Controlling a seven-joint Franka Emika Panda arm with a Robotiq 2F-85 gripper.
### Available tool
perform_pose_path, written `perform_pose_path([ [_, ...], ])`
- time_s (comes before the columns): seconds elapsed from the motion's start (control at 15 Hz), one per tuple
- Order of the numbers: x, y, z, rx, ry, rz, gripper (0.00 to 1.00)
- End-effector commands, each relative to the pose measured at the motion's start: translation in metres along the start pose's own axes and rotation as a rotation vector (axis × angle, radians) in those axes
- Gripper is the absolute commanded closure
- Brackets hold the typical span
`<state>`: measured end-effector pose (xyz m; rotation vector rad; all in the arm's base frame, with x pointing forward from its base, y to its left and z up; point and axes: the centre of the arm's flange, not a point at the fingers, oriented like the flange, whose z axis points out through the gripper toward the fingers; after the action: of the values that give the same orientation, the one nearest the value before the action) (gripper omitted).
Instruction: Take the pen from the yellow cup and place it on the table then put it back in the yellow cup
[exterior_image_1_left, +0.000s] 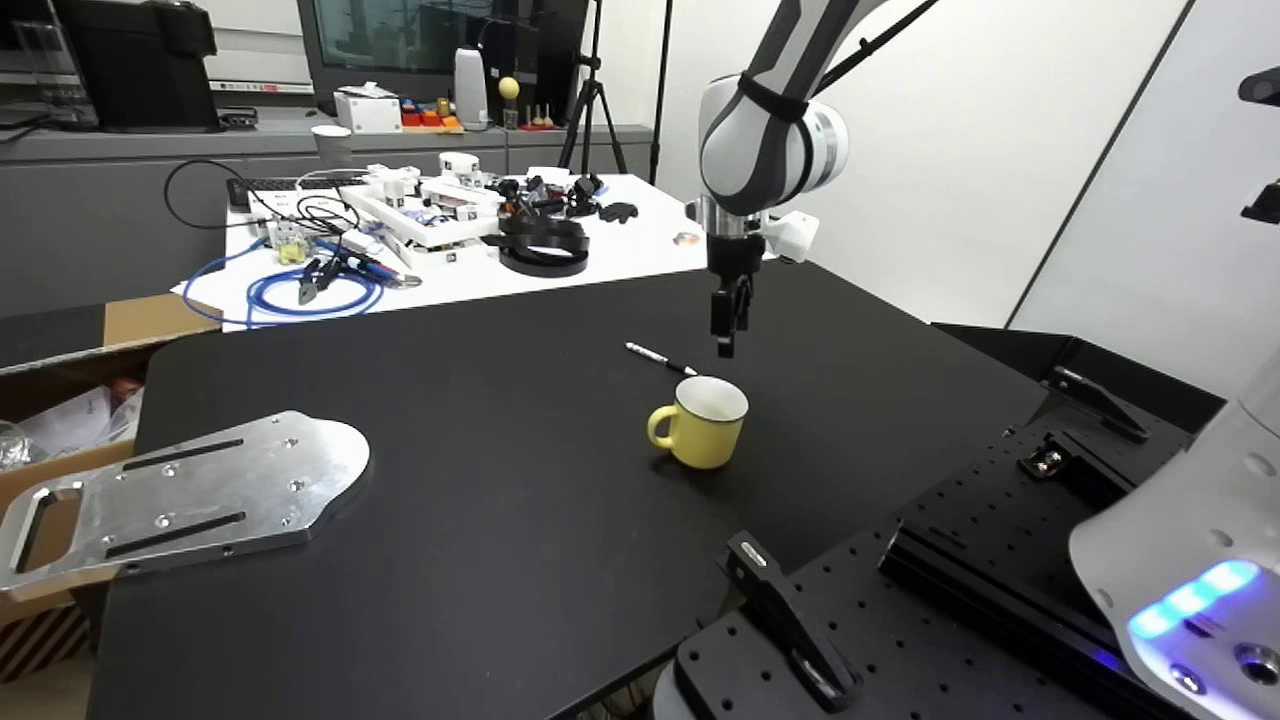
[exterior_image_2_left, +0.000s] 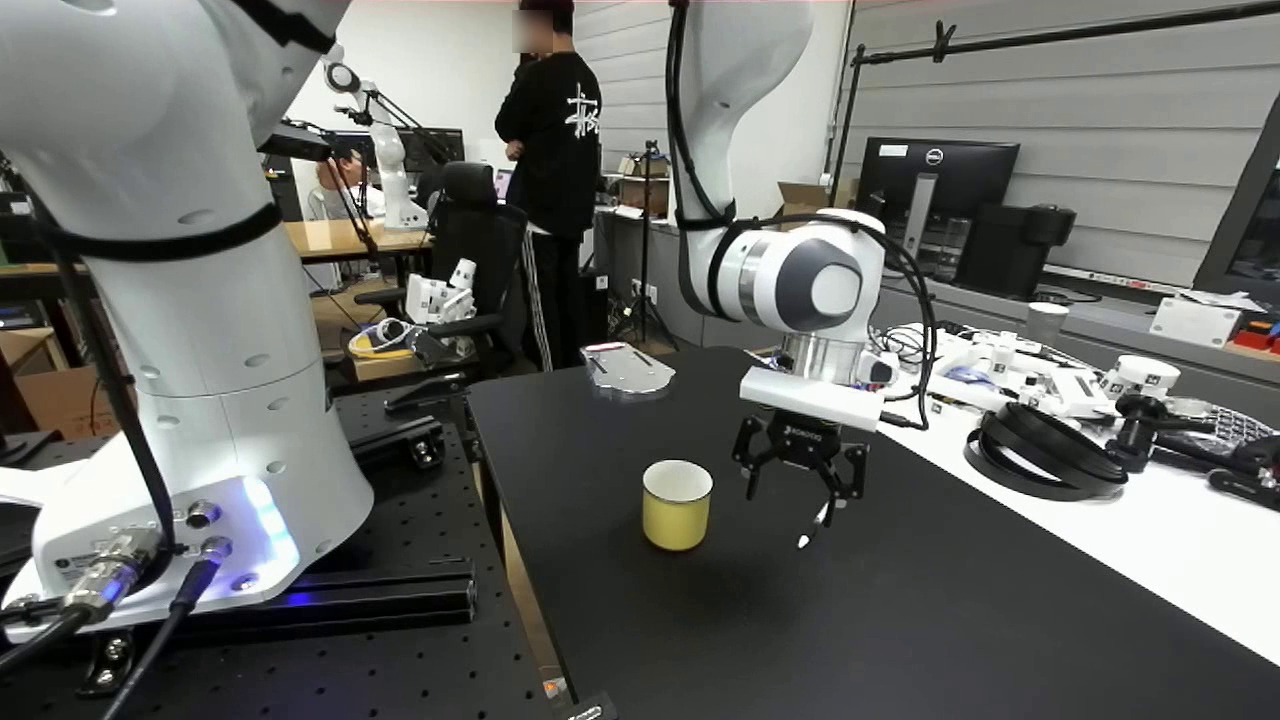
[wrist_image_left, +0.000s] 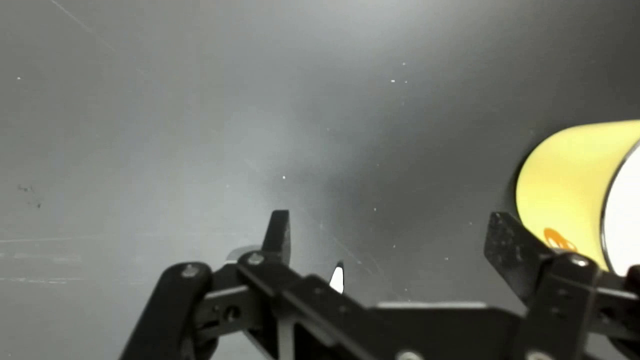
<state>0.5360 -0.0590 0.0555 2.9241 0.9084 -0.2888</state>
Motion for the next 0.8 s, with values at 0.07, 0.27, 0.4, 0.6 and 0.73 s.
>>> perform_pose_path([
  [0.07, -0.034, 0.006, 0.009, -0.006, 0.077, 0.079, 0.00],
  [0.27, -0.038, 0.013, 0.017, -0.004, 0.110, 0.121, 0.00],
  [0.4, -0.038, 0.016, 0.019, -0.006, 0.122, 0.152, 0.00],
  [0.6, -0.031, 0.016, 0.024, 0.000, 0.118, 0.183, 0.00],
  [0.73, -0.035, 0.017, 0.023, 0.001, 0.107, 0.152, 0.00],
])
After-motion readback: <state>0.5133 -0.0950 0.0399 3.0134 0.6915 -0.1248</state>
